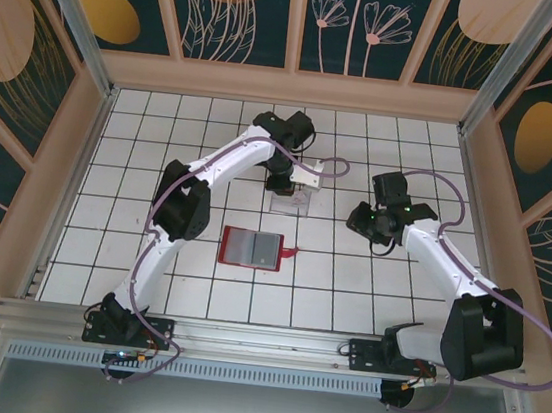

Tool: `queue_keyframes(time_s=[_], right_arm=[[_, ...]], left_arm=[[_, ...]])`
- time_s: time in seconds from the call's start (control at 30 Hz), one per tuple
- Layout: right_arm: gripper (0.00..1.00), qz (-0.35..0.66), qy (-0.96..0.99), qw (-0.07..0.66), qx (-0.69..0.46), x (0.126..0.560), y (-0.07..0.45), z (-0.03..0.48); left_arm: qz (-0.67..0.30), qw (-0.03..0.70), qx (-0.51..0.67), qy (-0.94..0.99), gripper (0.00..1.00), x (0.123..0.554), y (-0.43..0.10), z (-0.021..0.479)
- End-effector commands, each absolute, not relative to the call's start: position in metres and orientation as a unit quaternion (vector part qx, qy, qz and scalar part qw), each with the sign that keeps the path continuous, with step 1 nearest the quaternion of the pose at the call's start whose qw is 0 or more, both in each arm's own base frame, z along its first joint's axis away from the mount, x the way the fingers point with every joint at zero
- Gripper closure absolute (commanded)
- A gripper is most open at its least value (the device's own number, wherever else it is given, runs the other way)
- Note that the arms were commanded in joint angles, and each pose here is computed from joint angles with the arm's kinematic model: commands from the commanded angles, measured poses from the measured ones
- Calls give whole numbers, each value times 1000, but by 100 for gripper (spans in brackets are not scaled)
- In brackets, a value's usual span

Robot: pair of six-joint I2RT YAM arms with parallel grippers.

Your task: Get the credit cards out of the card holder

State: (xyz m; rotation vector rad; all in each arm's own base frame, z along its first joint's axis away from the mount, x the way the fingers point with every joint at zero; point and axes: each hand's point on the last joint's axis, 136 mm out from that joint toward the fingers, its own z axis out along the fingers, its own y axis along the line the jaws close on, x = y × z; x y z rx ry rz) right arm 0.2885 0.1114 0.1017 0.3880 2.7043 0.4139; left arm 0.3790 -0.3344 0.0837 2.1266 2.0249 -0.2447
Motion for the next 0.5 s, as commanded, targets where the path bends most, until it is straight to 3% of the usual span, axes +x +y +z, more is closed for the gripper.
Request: queue_keyframes(time_s=[0.0,0.27,0.47], right_arm=[[65,150,961,188,133,286,110,102],[66,153,962,185,132,285,112,99],[66,159,960,187,134,285,114,101]], left_arm=[[-71,78,718,688,100,375,-329,84],[-58,37,725,685,100,363,-328,59],[-73,105,699,703,71,381,-354,89]])
